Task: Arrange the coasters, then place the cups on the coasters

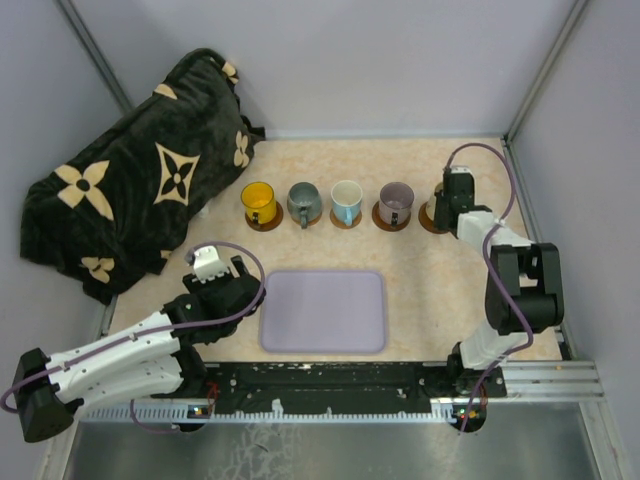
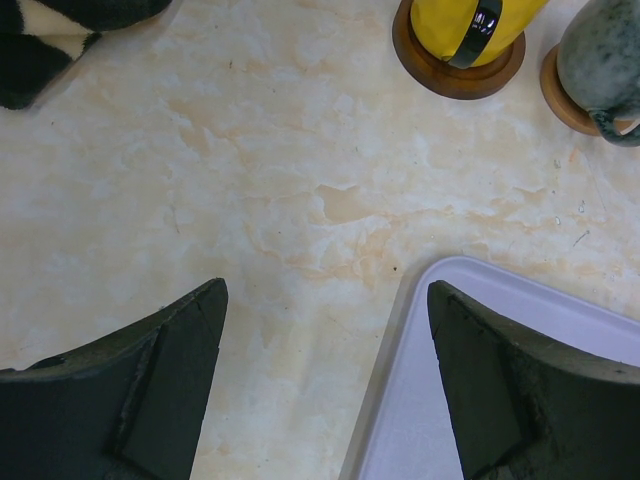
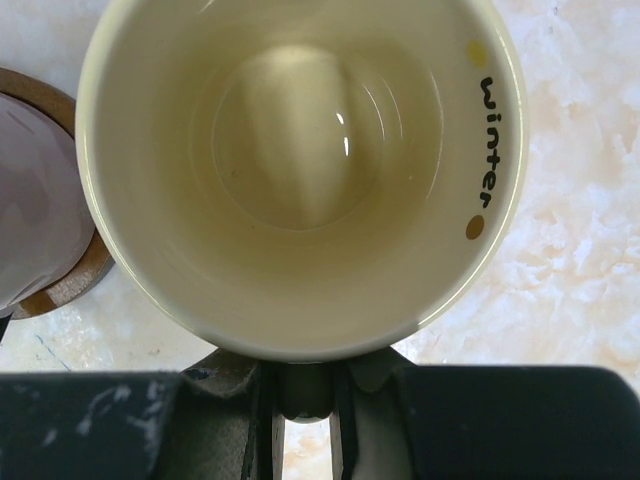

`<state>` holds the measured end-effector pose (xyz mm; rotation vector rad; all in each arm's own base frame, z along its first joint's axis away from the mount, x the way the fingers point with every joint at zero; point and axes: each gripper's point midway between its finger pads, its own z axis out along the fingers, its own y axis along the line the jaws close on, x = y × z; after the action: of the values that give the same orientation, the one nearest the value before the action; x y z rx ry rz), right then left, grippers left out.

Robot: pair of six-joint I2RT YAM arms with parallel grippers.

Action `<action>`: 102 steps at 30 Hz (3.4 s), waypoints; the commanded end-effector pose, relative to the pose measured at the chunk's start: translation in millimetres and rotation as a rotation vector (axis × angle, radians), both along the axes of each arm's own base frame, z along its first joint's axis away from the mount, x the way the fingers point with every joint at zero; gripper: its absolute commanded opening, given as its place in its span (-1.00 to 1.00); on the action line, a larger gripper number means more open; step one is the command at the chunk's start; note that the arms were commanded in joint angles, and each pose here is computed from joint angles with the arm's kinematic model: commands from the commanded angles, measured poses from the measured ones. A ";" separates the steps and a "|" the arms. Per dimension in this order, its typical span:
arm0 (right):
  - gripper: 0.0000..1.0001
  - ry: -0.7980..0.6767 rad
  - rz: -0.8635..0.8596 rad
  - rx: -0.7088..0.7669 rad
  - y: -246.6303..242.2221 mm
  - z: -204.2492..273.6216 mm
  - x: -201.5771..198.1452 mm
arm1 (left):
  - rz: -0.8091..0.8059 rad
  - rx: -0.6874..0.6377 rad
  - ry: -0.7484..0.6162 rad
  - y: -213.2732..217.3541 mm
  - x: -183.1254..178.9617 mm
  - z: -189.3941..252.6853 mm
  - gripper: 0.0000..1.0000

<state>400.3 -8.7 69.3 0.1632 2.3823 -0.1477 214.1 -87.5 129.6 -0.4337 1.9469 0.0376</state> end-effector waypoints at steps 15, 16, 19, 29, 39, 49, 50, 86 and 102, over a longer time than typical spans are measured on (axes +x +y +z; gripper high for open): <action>-1.00 -0.102 -0.015 -0.005 -4.0 7.8 22.9 | 0.002 0.005 -0.002 -0.9 1.9 -1.3 0.74; -1.00 -0.101 -0.016 -0.004 -3.8 7.6 23.0 | 0.000 0.004 -0.001 -1.2 1.9 -1.3 0.74; -1.00 -0.089 -0.018 -0.003 -3.9 3.6 21.1 | 0.000 0.005 -0.002 -1.1 2.0 -1.1 0.74; -0.73 -0.085 -0.027 0.002 -4.2 5.7 14.9 | 0.000 0.016 -0.007 -0.2 2.7 0.8 0.74; -0.17 -0.087 -0.034 0.018 -2.4 10.0 6.8 | 0.005 0.017 -0.017 1.4 3.2 4.6 0.74; 0.29 -0.111 -0.018 0.008 10.9 25.4 -1.2 | -0.002 0.019 -0.018 0.2 3.8 7.7 0.74; 0.40 -0.121 -0.017 0.001 12.3 31.1 -2.6 | -0.003 0.019 -0.019 -0.1 4.0 8.2 0.74; 0.98 -0.330 -0.639 -0.148 -72.9 182.0 -135.6 | 0.149 -0.094 -0.151 59.2 -19.4 83.7 1.00; 0.98 -0.479 -0.665 -0.169 -88.3 229.1 -172.1 | 0.209 -0.190 -0.285 104.9 -38.7 123.0 1.00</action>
<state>231.8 -89.6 278.9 0.7903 1.8067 -0.5127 179.3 4.1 243.0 -0.7109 1.6632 -0.0938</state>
